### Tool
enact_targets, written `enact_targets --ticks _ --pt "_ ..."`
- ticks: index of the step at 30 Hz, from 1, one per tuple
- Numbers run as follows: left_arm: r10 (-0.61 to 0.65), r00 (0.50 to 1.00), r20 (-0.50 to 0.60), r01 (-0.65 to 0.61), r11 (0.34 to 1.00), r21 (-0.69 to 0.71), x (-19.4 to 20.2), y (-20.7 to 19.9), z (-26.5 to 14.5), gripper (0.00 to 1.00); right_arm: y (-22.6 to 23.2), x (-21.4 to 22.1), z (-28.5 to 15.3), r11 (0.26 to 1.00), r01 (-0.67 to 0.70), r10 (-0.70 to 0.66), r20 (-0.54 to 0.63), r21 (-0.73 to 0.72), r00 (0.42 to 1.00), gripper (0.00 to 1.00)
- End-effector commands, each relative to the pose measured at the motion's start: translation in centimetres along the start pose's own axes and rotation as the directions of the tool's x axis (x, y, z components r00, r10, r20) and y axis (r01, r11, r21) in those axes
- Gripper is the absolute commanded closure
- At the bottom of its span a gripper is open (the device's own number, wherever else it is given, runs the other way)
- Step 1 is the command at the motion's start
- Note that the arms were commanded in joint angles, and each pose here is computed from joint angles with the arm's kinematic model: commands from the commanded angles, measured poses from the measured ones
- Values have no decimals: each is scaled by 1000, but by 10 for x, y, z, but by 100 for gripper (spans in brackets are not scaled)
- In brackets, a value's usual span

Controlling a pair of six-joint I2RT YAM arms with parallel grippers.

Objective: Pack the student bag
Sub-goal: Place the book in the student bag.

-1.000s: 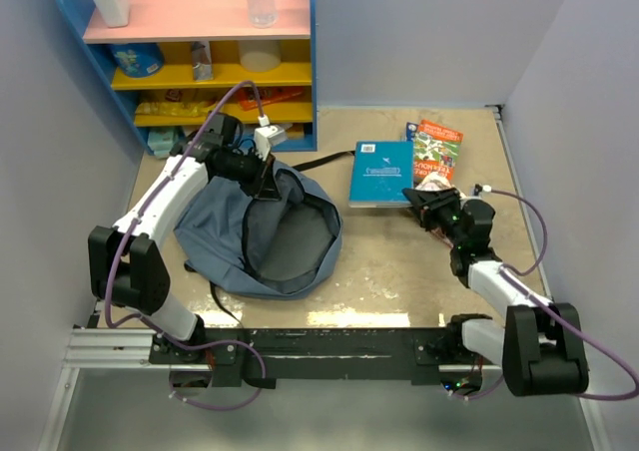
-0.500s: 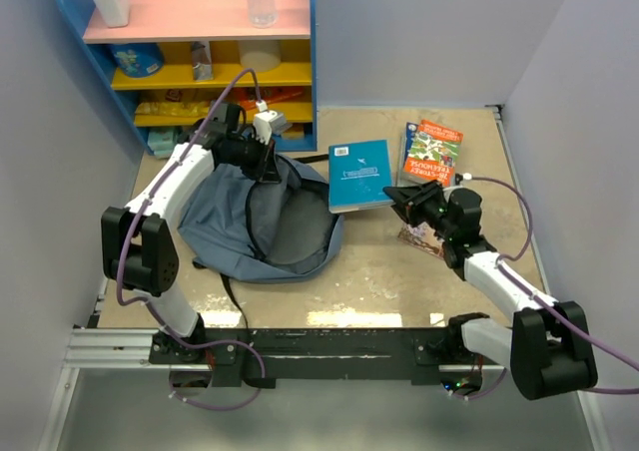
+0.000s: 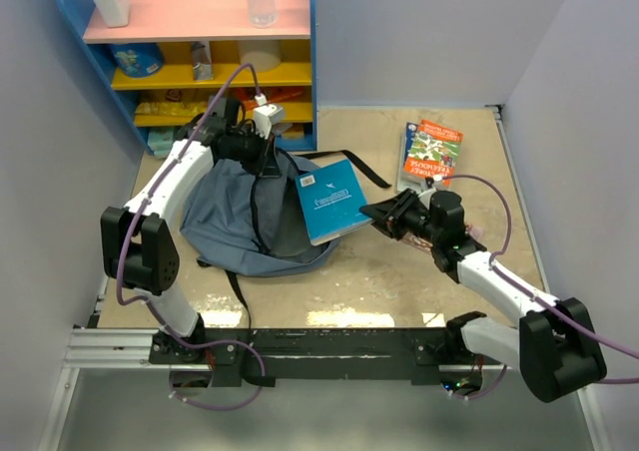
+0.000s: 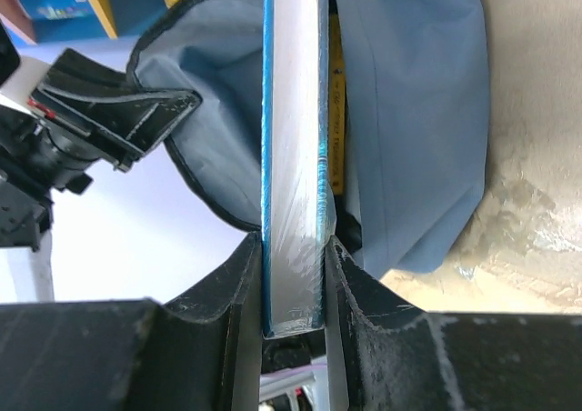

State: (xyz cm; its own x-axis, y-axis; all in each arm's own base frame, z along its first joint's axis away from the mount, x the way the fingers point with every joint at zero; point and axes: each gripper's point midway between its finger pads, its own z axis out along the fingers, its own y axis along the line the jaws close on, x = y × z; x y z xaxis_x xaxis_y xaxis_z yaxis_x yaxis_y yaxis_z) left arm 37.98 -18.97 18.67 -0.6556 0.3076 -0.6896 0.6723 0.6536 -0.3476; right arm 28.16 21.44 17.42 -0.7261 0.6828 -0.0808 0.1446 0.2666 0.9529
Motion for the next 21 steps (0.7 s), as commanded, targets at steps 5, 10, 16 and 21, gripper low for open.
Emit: enact_targets --ticks 5,10,16,21 --pt "82 994 72 -87 994 66 -24 -30 -34 100 81 23 -2 959 127 -145 -57 -252 988 100" --pt "108 987 118 -113 993 31 -37 -39 -53 100 82 41 11 956 119 -150 -95 -267 984 100" --pt "99 985 140 -117 985 123 -47 -67 -68 100 78 55 26 954 106 -143 -115 -281 983 100" --pt "104 986 129 -123 982 146 -41 -79 -69 100 103 56 39 913 91 -133 -80 -397 988 100"
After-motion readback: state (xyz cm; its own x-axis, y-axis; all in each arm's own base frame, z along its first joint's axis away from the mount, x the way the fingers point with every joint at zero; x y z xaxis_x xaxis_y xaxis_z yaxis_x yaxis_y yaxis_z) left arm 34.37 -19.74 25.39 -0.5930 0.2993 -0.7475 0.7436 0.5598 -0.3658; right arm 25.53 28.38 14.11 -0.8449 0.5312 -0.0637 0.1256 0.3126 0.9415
